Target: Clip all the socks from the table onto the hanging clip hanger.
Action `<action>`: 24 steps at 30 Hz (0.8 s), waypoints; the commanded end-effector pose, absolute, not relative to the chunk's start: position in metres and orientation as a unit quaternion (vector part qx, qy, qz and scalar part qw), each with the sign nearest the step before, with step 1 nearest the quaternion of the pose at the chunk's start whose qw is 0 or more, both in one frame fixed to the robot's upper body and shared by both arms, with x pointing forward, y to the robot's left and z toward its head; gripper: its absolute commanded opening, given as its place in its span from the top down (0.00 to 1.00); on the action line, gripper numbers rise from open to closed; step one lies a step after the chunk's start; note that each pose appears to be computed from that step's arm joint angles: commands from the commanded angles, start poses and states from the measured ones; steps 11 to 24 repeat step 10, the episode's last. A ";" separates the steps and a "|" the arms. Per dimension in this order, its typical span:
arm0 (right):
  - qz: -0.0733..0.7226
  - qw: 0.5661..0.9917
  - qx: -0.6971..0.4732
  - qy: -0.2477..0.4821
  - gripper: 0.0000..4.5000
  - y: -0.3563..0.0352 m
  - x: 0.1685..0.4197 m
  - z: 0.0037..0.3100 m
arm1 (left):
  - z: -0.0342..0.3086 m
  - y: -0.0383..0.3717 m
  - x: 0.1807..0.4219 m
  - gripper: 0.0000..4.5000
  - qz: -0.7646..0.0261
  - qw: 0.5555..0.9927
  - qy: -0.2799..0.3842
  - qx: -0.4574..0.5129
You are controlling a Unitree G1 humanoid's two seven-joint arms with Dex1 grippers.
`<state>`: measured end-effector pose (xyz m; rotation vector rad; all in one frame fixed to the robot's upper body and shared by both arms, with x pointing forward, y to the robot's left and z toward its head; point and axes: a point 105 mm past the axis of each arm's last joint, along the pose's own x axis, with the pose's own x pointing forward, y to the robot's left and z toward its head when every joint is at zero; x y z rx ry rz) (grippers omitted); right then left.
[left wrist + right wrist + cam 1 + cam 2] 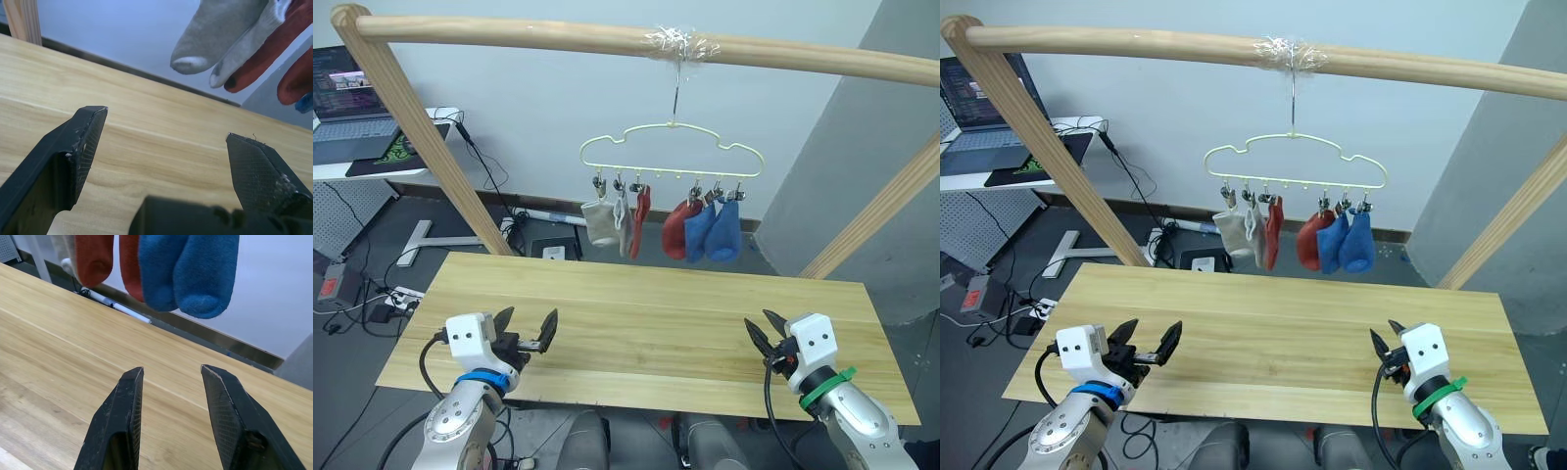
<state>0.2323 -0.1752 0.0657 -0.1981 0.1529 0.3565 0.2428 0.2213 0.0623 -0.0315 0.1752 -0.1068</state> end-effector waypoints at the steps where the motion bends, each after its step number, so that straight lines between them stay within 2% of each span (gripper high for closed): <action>1: 0.174 0.978 -0.105 0.056 0.57 -0.176 0.234 0.075 | 0.072 0.222 0.242 0.01 -0.052 0.997 0.063 -0.011; 24: 0.177 0.977 -0.103 0.055 0.57 -0.175 0.236 0.076 | 0.077 0.220 0.240 0.01 -0.073 0.996 0.046 -0.021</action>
